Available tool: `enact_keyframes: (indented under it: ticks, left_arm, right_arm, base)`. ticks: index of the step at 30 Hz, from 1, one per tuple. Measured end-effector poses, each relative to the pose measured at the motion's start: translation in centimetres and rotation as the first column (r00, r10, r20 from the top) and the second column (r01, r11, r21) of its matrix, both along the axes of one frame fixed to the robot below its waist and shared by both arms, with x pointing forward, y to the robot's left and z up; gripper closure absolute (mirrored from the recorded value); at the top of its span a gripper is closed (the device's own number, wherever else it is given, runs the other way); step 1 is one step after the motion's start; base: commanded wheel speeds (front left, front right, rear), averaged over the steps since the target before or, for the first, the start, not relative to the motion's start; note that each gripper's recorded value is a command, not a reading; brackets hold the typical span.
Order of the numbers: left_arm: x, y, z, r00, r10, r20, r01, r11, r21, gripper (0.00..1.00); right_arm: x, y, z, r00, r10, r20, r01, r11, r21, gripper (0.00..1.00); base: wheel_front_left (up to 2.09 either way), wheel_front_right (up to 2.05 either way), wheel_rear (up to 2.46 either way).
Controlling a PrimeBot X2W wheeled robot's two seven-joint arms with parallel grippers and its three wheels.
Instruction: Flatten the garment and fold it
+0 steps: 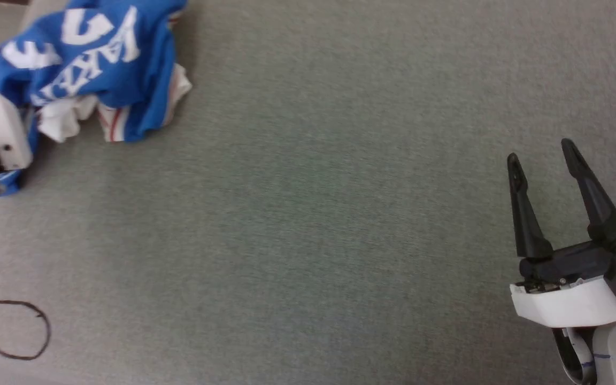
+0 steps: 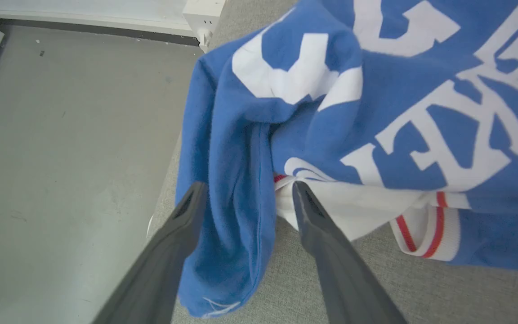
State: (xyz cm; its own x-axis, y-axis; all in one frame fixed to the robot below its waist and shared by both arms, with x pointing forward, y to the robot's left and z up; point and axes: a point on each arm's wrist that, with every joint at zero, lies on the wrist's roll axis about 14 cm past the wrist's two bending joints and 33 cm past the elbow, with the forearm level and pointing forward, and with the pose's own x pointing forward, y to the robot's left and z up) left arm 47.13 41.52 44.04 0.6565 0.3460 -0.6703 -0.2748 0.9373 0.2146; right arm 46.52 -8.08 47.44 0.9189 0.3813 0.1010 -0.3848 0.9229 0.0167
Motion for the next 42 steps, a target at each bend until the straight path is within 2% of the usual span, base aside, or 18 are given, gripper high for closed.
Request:
enact_keyframes:
  ticks: [5,9,10,11,18,24,28,31,33,37,42]
  left_arm:
    - [0.5,0.7,-3.4,0.991,0.028,-0.133,-0.033,0.999,-0.032,0.0]
    - [0.9,-0.6,-6.5,0.983,0.032,-0.18,-0.051,0.993,-0.105,0.0]
    - [1.1,-0.8,-6.9,0.982,0.031,-0.184,-0.054,0.991,-0.119,0.52]
    - [1.2,-0.9,-7.2,0.982,0.032,-0.185,-0.056,0.99,-0.128,1.0]
    - [2.0,-1.4,-7.0,0.995,0.026,-0.1,-0.043,0.985,-0.165,1.0]
    - [2.9,-1.0,-2.9,0.997,-0.013,0.077,0.02,0.995,-0.095,1.0]
    - [3.6,0.6,3.1,0.959,-0.042,0.279,0.042,0.999,0.007,1.0]
    - [4.5,1.0,9.0,0.888,-0.116,0.444,0.069,0.99,0.12,1.0]
    - [5.0,0.4,13.3,0.814,-0.178,0.553,0.087,0.979,0.187,1.0]
    - [5.4,-2.8,21.2,0.632,-0.319,0.706,0.133,0.942,0.307,1.0]
    - [5.1,-10.4,28.5,0.396,-0.462,0.794,0.233,0.887,0.399,1.0]
  right_arm:
    - [0.3,-2.1,-1.9,0.997,-0.057,-0.043,0.056,0.998,-0.022,0.0]
    - [0.2,-3.4,-3.2,0.993,-0.09,-0.075,0.087,0.995,-0.039,0.0]
    - [0.2,-3.7,-3.5,0.992,-0.098,-0.081,0.094,0.995,-0.044,0.0]
    - [0.2,-3.9,-3.7,0.991,-0.103,-0.086,0.099,0.994,-0.047,0.0]
    - [0.6,-3.9,-3.6,0.991,-0.106,-0.078,0.102,0.994,-0.047,0.0]
    - [0.2,-3.4,-1.9,0.994,-0.097,-0.046,0.096,0.995,-0.036,0.0]
    - [-0.2,-3.0,0.1,0.995,-0.095,-0.009,0.094,0.995,-0.018,0.0]
    - [-0.8,-2.8,1.8,0.995,-0.098,0.023,0.098,0.995,-0.003,0.0]
    - [-1.3,-2.7,2.8,0.994,-0.1,0.042,0.099,0.995,0.004,0.0]
    - [-2.7,-2.7,4.7,0.991,-0.107,0.076,0.107,0.994,0.015,0.0]
    - [-4.5,-3.3,7.1,0.984,-0.127,0.126,0.126,0.992,0.021,0.0]
  base:
    - [0.0,0.0,0.0]
    - [0.0,0.0,0.0]
    - [0.0,0.0,0.0]
    - [0.0,0.0,0.0]
    - [0.0,0.0,0.0]
    - [0.0,0.0,0.0]
    - [0.0,0.0,0.0]
    - [0.0,0.0,0.0]
    - [0.0,0.0,0.0]
    - [0.0,0.0,0.0]
    - [0.0,0.0,0.0]
